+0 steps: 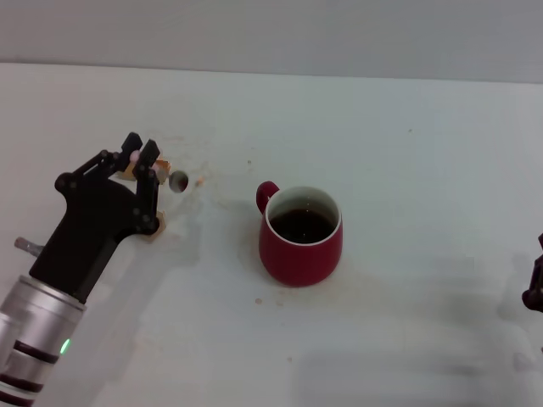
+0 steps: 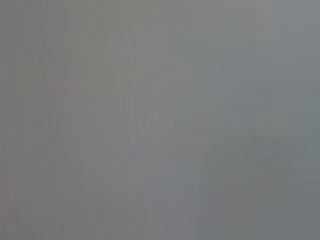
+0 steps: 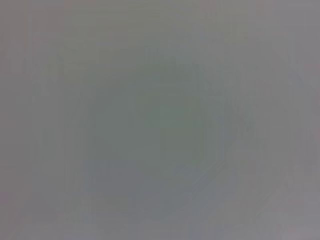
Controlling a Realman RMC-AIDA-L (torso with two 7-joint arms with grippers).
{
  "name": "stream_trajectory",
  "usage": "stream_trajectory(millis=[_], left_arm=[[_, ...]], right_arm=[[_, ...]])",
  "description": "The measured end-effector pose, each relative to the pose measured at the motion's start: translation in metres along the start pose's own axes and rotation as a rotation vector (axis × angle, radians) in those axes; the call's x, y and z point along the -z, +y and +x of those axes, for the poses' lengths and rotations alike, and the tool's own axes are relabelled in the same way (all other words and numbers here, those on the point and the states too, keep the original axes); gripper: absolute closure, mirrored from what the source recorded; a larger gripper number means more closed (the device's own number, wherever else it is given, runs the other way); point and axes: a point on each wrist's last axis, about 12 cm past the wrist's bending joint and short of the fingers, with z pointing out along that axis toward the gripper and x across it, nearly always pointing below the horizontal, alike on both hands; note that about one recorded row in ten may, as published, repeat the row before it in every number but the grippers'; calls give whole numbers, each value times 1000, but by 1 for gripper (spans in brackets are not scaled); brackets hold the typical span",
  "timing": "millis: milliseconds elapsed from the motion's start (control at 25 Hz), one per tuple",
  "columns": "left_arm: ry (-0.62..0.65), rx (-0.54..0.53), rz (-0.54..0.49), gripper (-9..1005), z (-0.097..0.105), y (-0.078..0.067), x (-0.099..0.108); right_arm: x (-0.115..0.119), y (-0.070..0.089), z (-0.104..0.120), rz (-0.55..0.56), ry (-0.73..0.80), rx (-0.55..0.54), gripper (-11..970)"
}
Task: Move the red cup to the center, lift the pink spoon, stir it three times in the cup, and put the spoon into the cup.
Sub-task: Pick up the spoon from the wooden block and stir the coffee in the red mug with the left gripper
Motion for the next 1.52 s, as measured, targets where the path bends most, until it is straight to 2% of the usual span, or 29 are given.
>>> stream_trajectory(millis=[160, 360, 800, 1080, 1280, 1520], left_arm=[[-44, 19, 29, 852, -5, -2, -2], [-95, 20, 117, 853, -11, -8, -3], [-177, 78, 184, 853, -21, -15, 2], [-177, 110, 270, 853, -21, -27, 4], [-172, 117, 336, 852, -21, -35, 1], [-136, 112, 369, 852, -17, -40, -2]], right_arm=[[1, -3, -1, 17, -6, 3, 959], [3, -11, -2, 53, -15, 23, 959], [9, -23, -2, 125, -20, 41, 959], [13, -31, -3, 167, -25, 56, 959], [13, -32, -3, 168, -26, 58, 958], [13, -31, -3, 164, -26, 58, 958]])
